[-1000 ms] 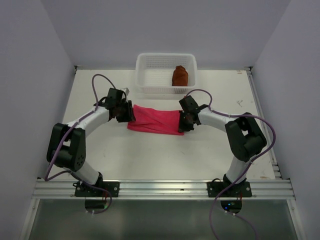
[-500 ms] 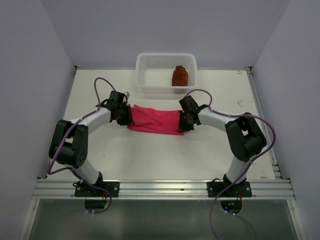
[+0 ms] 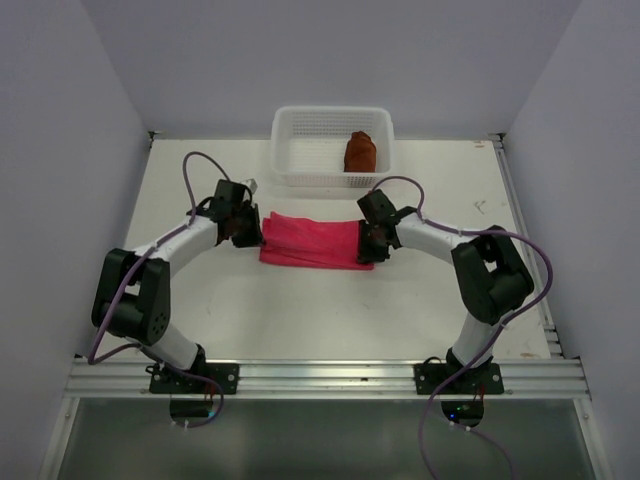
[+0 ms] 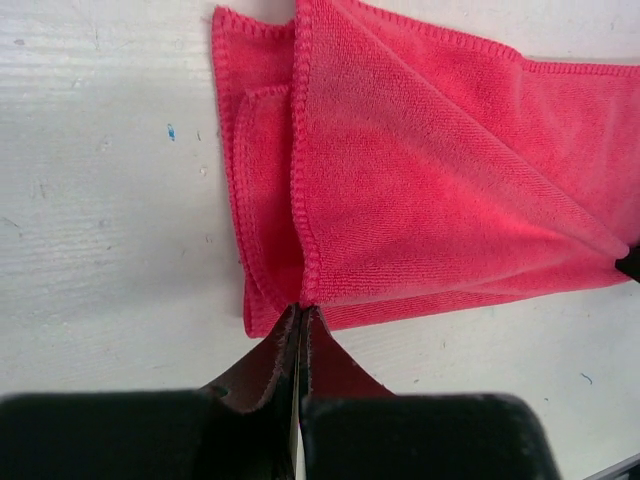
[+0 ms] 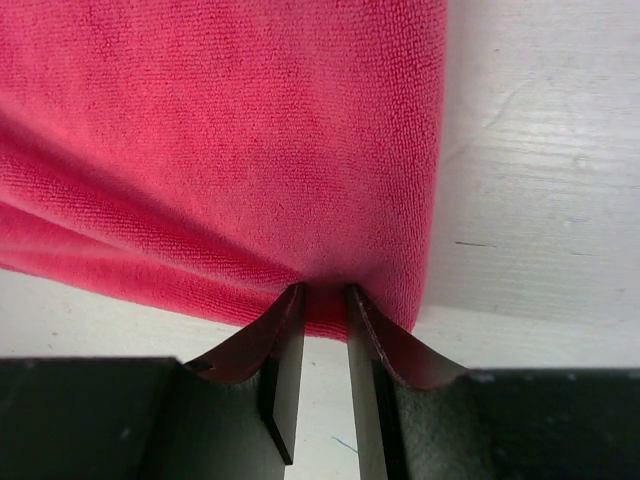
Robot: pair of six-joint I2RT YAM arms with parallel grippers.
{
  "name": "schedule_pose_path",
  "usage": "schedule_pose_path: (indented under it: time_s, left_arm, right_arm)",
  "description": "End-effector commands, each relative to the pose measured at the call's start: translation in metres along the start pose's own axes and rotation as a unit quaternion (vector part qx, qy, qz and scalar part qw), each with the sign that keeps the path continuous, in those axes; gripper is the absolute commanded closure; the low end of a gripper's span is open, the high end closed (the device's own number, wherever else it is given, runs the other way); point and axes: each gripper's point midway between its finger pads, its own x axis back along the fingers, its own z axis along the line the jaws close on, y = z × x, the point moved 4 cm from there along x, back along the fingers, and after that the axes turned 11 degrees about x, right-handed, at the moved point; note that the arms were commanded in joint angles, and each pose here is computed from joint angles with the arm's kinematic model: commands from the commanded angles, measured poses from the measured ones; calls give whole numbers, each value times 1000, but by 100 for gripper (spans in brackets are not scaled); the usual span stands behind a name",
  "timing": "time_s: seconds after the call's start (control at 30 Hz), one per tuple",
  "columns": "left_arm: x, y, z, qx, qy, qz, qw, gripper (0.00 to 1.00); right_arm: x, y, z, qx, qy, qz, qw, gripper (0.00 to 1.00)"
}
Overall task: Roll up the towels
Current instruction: Fold the towel
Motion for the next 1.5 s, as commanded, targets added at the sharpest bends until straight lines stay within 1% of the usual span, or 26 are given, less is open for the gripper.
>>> schedule_pose_path:
  time_s: [0.0, 0.13, 0.3, 0.47, 0.77, 0.87, 0.9, 0.97, 1.0, 1.2, 1.37, 1.47]
  left_arm:
    - [17, 10, -11, -14, -15, -31, 999, 100]
    - [25, 12, -12, -12, -16, -39, 999, 100]
    - [27, 6, -10, -9, -11, -28, 1000, 100]
    - [32, -5, -6, -5, -14, -21, 1000, 100]
    - [21, -33, 13, 16, -2, 6, 1000, 99]
    - [17, -37, 21, 25, 22, 14, 999, 92]
    - [16, -37, 24, 27, 32, 12, 999, 87]
    - [16, -36, 25, 28, 39, 11, 999, 81]
    - [16, -35, 26, 29, 43, 10, 999, 73]
    - [25, -32, 26, 36, 52, -2, 998, 67]
    - [47, -18, 13, 38, 38, -34, 998, 66]
    - [62, -6, 6, 38, 31, -67, 997, 63]
  right_arm:
    - [19, 11, -14, 16, -47, -12, 999, 71]
    - [23, 20, -13, 11, -51, -16, 999, 71]
    - [30, 31, -9, 7, -50, -28, 998, 70]
    - [35, 38, -8, 6, -52, -34, 998, 65]
    - [36, 47, -5, 4, -50, -38, 998, 65]
    - [32, 47, -5, 5, -50, -34, 998, 65]
    - [30, 46, -5, 3, -49, -33, 998, 65]
    - [28, 45, -5, 3, -48, -30, 998, 64]
    - [28, 45, -5, 3, -47, -31, 998, 64]
    - [32, 45, -6, 0, -43, -35, 998, 64]
    - [36, 43, -14, -12, -38, -37, 998, 63]
    - [36, 38, -20, -30, -19, -33, 999, 60]
